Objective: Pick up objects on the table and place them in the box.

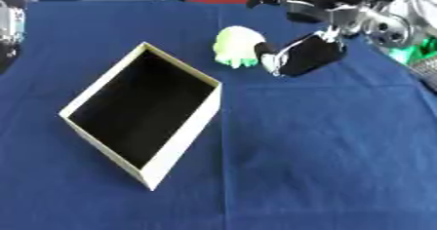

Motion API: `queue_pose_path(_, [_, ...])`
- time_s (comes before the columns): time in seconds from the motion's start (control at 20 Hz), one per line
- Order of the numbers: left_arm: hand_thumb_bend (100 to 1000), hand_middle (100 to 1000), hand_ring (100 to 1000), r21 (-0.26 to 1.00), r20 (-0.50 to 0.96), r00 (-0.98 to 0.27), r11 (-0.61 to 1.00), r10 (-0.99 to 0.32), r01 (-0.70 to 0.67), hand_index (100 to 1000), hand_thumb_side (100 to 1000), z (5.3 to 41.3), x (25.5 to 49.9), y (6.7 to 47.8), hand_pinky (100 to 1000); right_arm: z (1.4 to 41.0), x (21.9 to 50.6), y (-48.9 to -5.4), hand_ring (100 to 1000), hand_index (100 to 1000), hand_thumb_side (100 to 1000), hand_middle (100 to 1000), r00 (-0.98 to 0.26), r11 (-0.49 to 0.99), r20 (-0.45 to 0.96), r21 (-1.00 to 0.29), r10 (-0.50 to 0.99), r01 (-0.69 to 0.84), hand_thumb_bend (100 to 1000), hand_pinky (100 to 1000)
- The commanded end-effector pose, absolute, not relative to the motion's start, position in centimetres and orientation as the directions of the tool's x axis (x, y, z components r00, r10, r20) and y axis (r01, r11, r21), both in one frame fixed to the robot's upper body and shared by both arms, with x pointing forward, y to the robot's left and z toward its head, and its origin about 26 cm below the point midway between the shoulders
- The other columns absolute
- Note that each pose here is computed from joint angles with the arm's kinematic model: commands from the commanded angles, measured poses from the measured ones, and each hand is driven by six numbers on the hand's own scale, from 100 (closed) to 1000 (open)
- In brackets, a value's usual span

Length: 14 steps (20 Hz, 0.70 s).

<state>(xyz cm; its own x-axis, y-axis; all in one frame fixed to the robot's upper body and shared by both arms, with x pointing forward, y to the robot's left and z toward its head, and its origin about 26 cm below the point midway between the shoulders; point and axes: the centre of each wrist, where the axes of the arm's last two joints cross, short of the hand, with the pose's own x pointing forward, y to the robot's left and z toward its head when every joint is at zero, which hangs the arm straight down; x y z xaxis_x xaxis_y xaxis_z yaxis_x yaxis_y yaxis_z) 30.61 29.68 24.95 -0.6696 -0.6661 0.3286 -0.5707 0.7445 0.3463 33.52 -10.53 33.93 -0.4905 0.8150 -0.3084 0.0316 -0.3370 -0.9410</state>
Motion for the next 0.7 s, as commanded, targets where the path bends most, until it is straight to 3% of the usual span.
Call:
queue_pose_path(0.05, [293,568,648,0.344,0.301,-0.683,0.744,-0.665,-0.573,778,557,25.7,30.2,29.6,516,34.7,34.4,-10.3,1000,986,515,917,-0.391,-0.314,-0.262,-0.946,0.882,-0.075,100,987])
queue_pose_path(0.45, [287,566,647,0.338,0.311,-0.690,0.754,-0.654,-0.563,778,555,25.7,30.3,29.5,516,33.5,38.4,-10.0,1000,988,562,915,-0.320,-0.312,-0.265,-0.945,0.910,-0.103,100,988])
queue_pose_path(0.7, [271,565,647,0.335,0.318,-0.693,0.760,-0.648,-0.557,778,535,25.6,30.3,29.5,515,32.2,41.2,-10.5,1000,991,509,911,-0.270,-0.300,-0.258,-0.946,0.928,-0.127,100,987])
